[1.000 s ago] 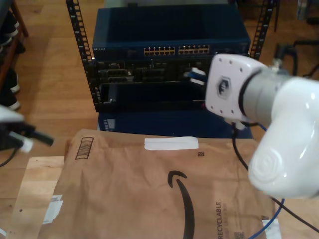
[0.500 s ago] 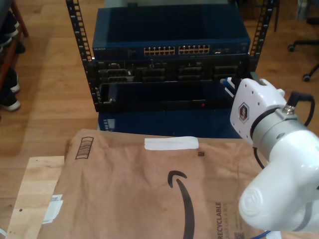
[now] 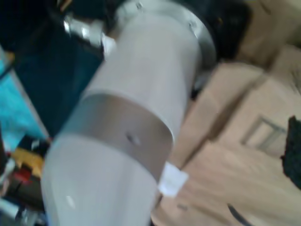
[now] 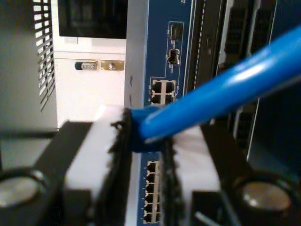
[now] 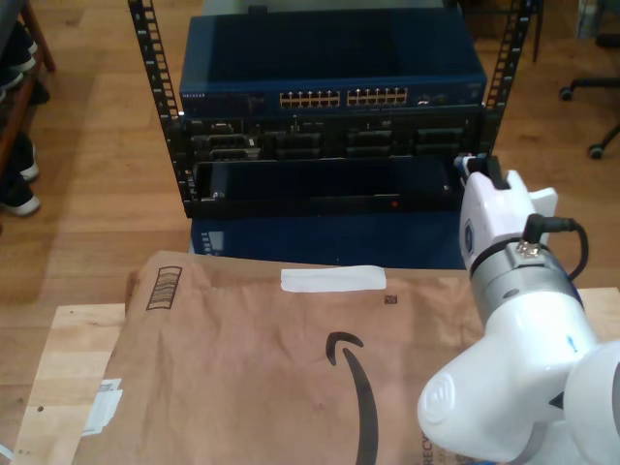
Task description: Grab the cable and plug it in
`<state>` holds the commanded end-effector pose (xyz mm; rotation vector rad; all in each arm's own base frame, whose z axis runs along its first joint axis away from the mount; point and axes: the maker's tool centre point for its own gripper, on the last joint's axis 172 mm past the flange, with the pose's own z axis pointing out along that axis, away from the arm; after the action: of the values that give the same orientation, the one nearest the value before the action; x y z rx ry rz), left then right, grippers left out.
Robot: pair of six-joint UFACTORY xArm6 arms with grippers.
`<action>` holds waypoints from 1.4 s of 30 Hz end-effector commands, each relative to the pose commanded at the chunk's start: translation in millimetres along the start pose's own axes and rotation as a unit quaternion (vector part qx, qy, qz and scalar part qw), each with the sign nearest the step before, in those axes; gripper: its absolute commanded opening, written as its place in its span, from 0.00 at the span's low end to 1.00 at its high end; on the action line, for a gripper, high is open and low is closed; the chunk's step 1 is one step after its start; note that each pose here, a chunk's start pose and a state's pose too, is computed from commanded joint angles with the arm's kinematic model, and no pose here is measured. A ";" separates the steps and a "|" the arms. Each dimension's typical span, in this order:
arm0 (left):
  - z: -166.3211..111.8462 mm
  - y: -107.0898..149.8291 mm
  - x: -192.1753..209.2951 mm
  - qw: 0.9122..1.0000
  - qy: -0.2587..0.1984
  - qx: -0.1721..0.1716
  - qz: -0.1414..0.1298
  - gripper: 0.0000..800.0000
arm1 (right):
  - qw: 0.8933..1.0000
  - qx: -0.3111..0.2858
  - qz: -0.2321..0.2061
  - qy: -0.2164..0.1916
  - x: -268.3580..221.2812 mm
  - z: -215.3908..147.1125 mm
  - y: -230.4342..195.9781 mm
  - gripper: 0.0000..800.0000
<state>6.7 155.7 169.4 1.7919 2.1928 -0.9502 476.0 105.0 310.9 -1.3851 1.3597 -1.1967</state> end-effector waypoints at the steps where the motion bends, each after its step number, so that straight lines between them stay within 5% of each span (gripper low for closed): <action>1: 11.2 -3.4 3.7 1.000 0.003 -0.001 0.004 1.00 | 1.000 -0.002 -0.001 -0.002 -4.7 2.4 1.8 0.01; 6: 47.8 -12.9 13.2 0.999 -0.014 -0.034 0.006 1.00 | 1.000 -0.007 -0.013 -0.024 -38.9 10.4 8.2 0.01; 29: 97.6 -6.4 42.4 0.993 0.060 -0.102 0.009 1.00 | 0.999 0.024 -0.029 -0.001 -71.6 21.6 -1.0 0.00; 42: 125.3 2.8 54.7 0.987 0.088 -0.119 0.057 1.00 | 0.999 0.014 -0.018 0.037 -56.2 28.3 -2.1 0.00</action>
<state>-39.0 131.4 42.9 1.9215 2.1661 -0.4992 506.5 159.6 303.3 -1.3618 1.3685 -1.2975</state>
